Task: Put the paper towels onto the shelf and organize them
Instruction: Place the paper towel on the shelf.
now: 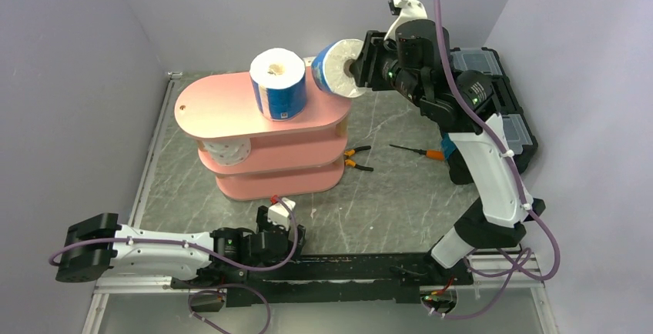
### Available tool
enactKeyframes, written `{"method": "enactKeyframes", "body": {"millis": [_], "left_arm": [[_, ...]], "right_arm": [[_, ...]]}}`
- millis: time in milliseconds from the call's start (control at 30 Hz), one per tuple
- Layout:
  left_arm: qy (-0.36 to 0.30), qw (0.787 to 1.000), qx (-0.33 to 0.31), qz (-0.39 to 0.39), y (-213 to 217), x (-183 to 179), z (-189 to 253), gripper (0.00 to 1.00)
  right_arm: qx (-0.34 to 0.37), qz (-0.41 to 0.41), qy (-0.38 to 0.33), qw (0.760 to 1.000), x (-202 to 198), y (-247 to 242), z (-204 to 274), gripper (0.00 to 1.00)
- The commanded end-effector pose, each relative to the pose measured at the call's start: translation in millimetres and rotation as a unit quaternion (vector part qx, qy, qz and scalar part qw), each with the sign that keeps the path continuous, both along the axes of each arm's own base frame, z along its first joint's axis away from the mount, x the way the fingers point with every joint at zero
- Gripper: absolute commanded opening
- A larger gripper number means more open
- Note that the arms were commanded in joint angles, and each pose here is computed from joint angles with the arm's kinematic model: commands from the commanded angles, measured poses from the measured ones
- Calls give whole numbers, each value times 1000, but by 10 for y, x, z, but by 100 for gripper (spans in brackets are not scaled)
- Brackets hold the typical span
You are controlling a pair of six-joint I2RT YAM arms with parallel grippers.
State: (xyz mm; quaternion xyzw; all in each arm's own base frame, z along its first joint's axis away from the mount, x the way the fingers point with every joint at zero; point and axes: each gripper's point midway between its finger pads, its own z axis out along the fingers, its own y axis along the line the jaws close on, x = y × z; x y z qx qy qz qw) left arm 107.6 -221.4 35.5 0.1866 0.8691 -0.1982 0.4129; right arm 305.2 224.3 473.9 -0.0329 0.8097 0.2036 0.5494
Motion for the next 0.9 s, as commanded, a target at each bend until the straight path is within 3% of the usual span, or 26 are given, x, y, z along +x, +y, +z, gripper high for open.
{"method": "enactKeyframes", "body": {"millis": [0, 400, 867], "left_arm": [[-15, 1000, -14, 1, -89, 39, 146, 99], [-13, 1000, -9, -8, -160, 28, 138, 99], [-9, 1000, -13, -5, -175, 20, 146, 99]], "right_arm": [[40, 21, -43, 998, -46, 36, 351, 32], [40, 46, -10, 998, -217, 27, 267, 33], [30, 63, 25, 997, -64, 199, 20, 36]]}}
